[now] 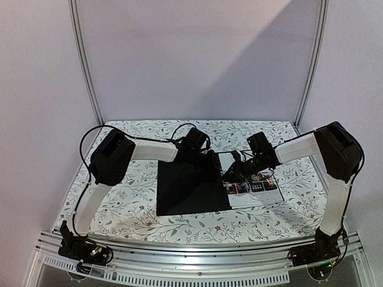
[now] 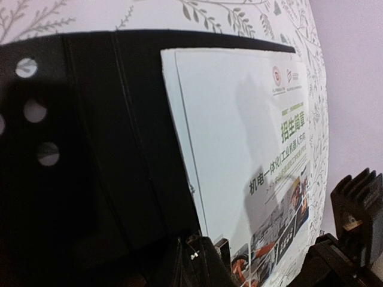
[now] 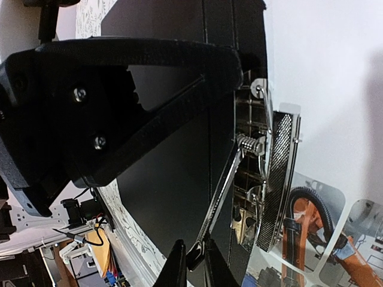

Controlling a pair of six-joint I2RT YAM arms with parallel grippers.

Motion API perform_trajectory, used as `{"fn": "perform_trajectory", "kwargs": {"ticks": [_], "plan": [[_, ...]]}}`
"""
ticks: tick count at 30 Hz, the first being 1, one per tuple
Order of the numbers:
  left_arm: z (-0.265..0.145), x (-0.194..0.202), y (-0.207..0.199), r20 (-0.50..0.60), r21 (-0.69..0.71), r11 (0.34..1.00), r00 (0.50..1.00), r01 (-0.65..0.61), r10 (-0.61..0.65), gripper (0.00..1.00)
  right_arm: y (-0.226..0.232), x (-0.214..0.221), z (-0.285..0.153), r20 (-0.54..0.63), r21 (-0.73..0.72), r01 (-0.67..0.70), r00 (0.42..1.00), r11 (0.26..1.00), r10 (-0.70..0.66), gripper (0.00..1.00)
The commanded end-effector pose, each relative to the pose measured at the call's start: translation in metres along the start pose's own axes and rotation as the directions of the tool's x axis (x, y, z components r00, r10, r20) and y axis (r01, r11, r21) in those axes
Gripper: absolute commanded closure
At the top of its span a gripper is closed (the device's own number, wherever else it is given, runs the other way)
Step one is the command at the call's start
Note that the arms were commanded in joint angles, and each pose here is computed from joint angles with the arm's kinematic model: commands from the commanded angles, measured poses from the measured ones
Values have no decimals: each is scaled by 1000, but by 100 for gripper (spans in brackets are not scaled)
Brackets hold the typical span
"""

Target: Put the files into the folder

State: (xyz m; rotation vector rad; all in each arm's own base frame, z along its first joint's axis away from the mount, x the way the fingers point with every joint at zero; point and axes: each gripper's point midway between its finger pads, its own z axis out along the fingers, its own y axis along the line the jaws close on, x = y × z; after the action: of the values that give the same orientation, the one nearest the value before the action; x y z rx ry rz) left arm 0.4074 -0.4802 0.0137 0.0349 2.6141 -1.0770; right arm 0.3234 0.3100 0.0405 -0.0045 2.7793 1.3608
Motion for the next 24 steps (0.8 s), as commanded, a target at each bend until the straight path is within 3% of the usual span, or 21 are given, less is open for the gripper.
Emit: {"fn": "perform_trajectory", "kwargs": {"ticks": [1,24], "plan": [[12,24,37,-55,-104,994,998,20,-26,88,-37,33,3,-77,143,-42,996,989,53,90],[15,28,45,-58,-122,992,998,17,-24,89,-80,45,-9,-124,430,94,991,898,-44,90]]}}
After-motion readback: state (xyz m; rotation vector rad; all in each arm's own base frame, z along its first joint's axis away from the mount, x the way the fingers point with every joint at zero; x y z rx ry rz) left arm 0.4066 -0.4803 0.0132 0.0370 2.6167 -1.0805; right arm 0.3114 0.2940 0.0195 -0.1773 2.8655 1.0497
